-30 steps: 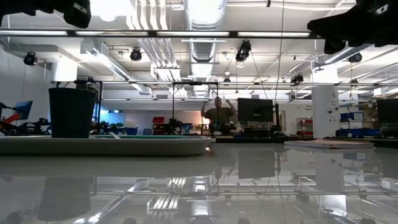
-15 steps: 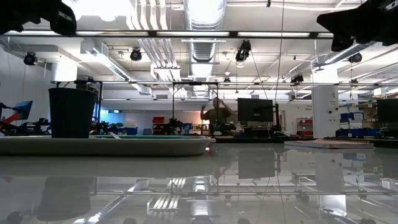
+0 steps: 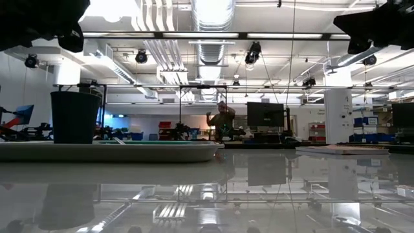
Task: Pick and place plate/cup/fork/spoon on tray
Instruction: Return to Home Position
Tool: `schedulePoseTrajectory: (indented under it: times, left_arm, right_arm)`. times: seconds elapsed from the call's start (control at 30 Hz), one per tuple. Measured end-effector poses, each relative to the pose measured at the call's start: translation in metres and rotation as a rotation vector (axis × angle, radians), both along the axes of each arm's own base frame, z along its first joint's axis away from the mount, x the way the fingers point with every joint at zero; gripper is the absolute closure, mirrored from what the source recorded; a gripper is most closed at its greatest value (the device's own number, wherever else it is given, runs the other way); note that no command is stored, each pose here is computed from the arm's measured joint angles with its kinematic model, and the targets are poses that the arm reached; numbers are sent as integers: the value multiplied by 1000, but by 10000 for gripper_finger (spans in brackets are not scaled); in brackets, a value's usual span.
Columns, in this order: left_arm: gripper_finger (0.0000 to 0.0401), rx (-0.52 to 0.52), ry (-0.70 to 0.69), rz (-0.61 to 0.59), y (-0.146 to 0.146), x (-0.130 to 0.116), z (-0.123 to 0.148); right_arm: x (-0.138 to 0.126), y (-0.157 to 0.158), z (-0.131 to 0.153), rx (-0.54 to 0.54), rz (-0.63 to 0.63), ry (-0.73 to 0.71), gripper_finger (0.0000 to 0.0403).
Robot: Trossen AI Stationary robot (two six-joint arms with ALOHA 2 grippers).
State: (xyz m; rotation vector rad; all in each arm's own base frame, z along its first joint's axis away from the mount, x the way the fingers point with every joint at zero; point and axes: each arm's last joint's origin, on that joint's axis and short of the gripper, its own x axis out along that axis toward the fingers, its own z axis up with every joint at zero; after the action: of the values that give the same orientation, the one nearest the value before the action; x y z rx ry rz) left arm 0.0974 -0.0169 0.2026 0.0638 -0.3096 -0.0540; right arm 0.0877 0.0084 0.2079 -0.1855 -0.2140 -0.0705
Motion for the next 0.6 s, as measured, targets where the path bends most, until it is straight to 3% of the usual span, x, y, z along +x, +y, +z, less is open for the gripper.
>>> schedulePoseTrajectory:
  times: [0.3,0.6]
  left_arm:
    - [401,12,14,98,9,11,0]
    - [401,41,59,93,11,20,-5]
  right_arm:
    - [0,0,-1,-10,-2,8,394]
    - [4,1,-12,-16,-1,40,394]
